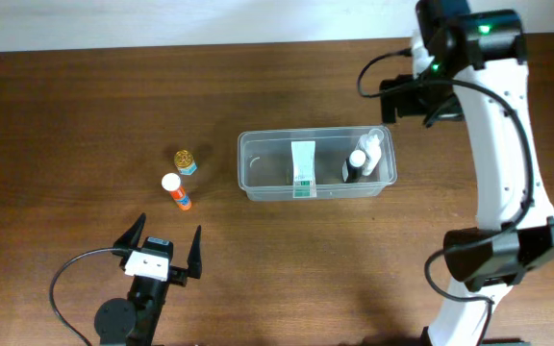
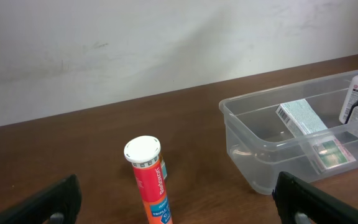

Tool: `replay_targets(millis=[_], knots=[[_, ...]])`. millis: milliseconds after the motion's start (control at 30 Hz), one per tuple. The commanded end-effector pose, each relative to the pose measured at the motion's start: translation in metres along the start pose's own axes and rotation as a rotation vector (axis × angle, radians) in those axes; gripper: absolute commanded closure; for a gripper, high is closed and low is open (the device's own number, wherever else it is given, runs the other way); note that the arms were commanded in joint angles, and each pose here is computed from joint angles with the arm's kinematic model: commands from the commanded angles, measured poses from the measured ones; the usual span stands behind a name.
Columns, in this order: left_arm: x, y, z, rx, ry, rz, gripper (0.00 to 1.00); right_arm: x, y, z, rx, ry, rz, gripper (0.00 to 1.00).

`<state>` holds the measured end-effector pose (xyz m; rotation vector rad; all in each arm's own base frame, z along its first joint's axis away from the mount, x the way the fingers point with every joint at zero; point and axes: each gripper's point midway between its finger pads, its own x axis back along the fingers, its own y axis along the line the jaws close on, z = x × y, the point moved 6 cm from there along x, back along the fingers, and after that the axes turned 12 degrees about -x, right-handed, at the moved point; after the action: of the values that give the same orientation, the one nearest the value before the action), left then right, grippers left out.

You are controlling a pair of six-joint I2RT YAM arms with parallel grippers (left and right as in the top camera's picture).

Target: Pack container

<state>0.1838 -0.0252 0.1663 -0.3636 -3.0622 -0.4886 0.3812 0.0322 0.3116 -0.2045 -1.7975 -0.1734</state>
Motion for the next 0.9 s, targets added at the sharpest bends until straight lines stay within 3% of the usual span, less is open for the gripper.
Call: replay_targets(millis=[0,133,300,433,633,867], knots=[[0.000,0.002,0.002,-0.015,0.006,-0.015,0.01,0.026,-0.012,0.002,-0.039,-0.088,0.046,0.02],[0.000,0.002,0.002,-0.015,0.006,-0.015,0.01,0.047,-0.016,0.015,-0.043,-0.126,0.020,0.02],[0.000,0.002,0.002,-0.015,0.006,-0.015,0.01,0.066,-0.036,0.058,-0.053,-0.117,0.029,0.02],[0.000,0.002,0.002,-0.015,0.006,-0.015,0.01,0.065,-0.066,0.089,-0.157,-0.085,0.071,0.02],[0.000,0.002,0.002,-0.015,0.006,-0.015,0.01,0.044,-0.112,0.108,-0.357,-0.003,0.135,0.02],[0.000,0.002,0.002,-0.015,0.006,-0.015,0.01,-0.007,-0.147,0.103,-0.558,0.025,0.153,0.02]])
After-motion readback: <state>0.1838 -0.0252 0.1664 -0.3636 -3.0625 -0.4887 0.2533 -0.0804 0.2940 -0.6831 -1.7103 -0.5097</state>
